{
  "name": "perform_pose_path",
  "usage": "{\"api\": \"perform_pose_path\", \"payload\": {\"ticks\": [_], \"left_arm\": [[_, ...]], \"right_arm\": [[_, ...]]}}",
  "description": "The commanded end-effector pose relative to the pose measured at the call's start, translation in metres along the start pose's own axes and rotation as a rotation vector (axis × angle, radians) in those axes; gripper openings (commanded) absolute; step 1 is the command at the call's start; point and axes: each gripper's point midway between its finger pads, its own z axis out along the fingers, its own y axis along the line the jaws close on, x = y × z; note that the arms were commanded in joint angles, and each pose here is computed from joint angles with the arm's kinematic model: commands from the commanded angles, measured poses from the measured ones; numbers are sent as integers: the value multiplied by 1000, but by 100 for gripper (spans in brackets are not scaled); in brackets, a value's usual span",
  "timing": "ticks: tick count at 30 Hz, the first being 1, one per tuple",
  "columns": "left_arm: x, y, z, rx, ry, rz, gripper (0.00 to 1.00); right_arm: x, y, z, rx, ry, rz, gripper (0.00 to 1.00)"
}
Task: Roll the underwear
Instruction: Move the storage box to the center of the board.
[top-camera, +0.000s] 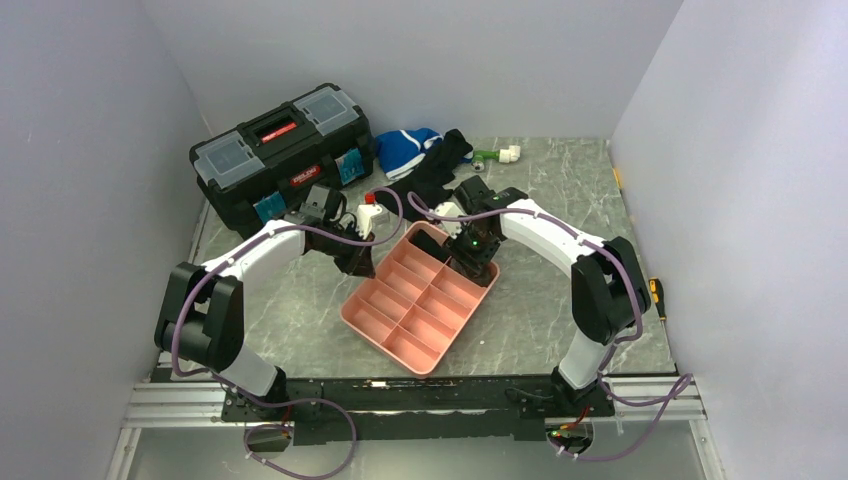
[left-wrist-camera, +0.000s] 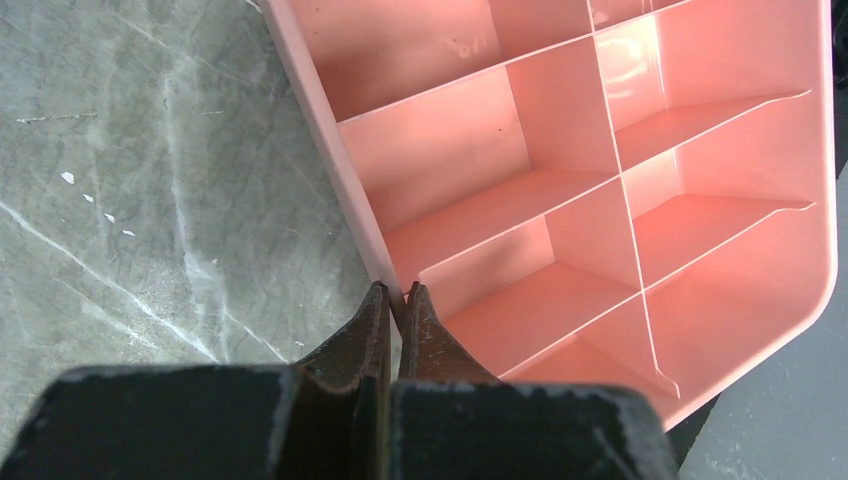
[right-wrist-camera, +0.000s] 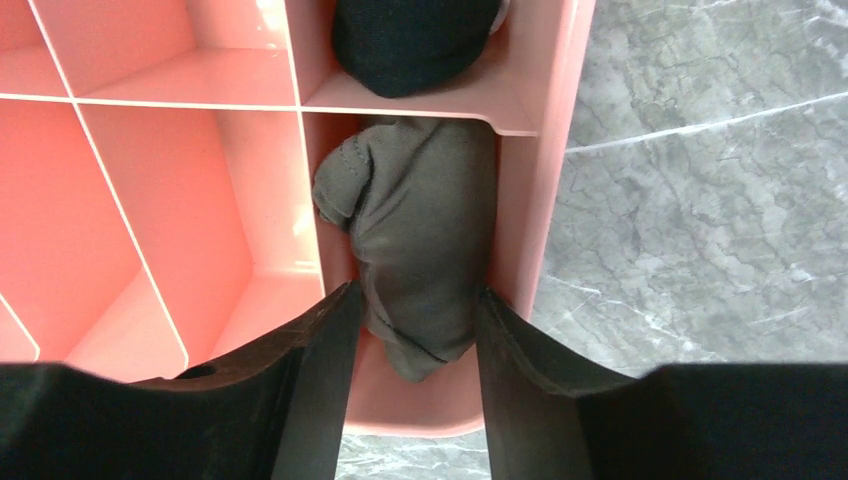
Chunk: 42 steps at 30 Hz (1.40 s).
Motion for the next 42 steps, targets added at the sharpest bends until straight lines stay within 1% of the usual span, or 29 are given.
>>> {"api": "perform_pose_path", "payload": {"ticks": [1, 4, 6, 10, 12, 15, 16, 18, 20, 28, 35, 39, 41, 42], "left_arm": [[38, -5, 10, 29, 131, -14, 0], [37, -5, 10, 29, 130, -12, 0], [38, -6, 10, 31, 132, -11, 0], [37, -5, 10, 29, 132, -13, 0], [37, -5, 10, 23, 132, -12, 0], [36, -4, 9, 19, 130, -12, 0], [35, -3, 9, 17, 130, -11, 0], [36, -1, 9, 8, 138, -9, 0], [35, 1, 8, -3, 140, -3, 0], [33, 11, 3, -56, 165, 10, 0], [29, 27, -4, -150, 183, 33, 0], [27, 49, -17, -231, 220, 72, 0], [23, 61, -28, -258, 229, 84, 0], [21, 69, -35, -275, 230, 89, 0]], "right_arm": [[-8, -11, -2, 34, -58, -19, 44], [0, -9, 12, 20, -37, -18, 37], [6, -7, 20, 12, -20, -14, 34], [10, -6, 23, 7, -10, -8, 32], [5, -8, 16, 23, -31, -10, 35], [-8, -14, -3, 57, -74, -11, 50], [-14, -15, -10, 65, -94, -15, 53], [-22, -15, -23, 73, -126, -16, 58], [-30, -15, -37, 78, -157, -19, 62], [-42, -13, -72, 98, -240, -28, 64], [-33, -29, -78, 137, -274, 30, 65], [-24, -37, -78, 133, -291, 71, 65], [-18, -42, -78, 134, -303, 96, 67], [-15, -44, -78, 132, -307, 103, 71]]}}
